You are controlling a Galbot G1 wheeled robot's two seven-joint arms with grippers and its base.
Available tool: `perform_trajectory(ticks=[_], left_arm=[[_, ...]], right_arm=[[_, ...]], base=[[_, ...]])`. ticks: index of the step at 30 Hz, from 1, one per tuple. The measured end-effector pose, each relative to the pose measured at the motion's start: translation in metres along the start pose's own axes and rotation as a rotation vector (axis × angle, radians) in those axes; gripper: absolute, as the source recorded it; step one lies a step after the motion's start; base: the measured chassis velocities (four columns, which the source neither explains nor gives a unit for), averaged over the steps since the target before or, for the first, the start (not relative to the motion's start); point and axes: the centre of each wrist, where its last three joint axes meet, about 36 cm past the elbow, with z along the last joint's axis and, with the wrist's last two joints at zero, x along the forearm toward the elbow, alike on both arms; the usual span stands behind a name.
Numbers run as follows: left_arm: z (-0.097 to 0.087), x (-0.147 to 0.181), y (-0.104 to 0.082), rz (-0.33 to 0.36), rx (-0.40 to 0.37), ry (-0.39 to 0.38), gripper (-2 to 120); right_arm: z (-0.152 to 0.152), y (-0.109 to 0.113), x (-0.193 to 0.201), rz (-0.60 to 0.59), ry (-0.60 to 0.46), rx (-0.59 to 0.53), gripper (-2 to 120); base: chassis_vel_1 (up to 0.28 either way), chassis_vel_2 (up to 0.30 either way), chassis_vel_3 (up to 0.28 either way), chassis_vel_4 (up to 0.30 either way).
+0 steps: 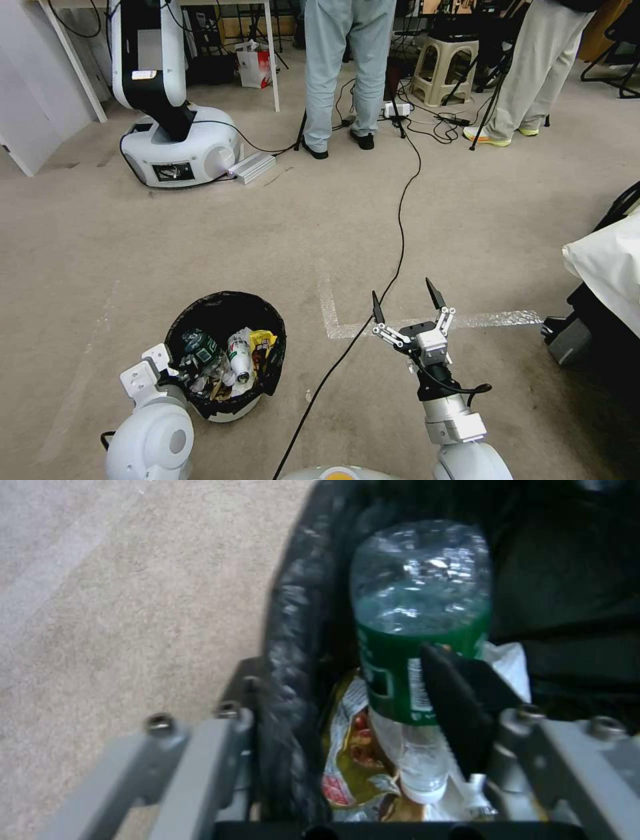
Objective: Pick up the trash bin, then pick up the garbage from the floor and place it into the trash bin.
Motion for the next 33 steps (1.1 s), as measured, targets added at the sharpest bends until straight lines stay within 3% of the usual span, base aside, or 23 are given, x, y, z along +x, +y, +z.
perform_trajectory(ticks=[10, 19, 33], left_arm=[[0.002, -0.002, 0.001, -0.016, 0.021, -0.004, 84], [-0.001, 0.004, 0.004, -0.046, 0.029, -0.027, 96], [0.008, 0.031, 0.015, -0.124, 0.012, -0.076, 98]], right_arm=[[0.004, 0.001, 0.002, -0.004, 0.004, 0.003, 100], [0.004, 0.001, 0.003, -0.003, 0.004, 0.004, 100], [0.002, 0.003, -0.004, -0.011, -0.008, -0.001, 100]], base=[[0.0, 0.0, 0.0, 0.0], [0.0, 0.0, 0.0, 0.0], [0.0, 0.0, 0.0, 0.0]])
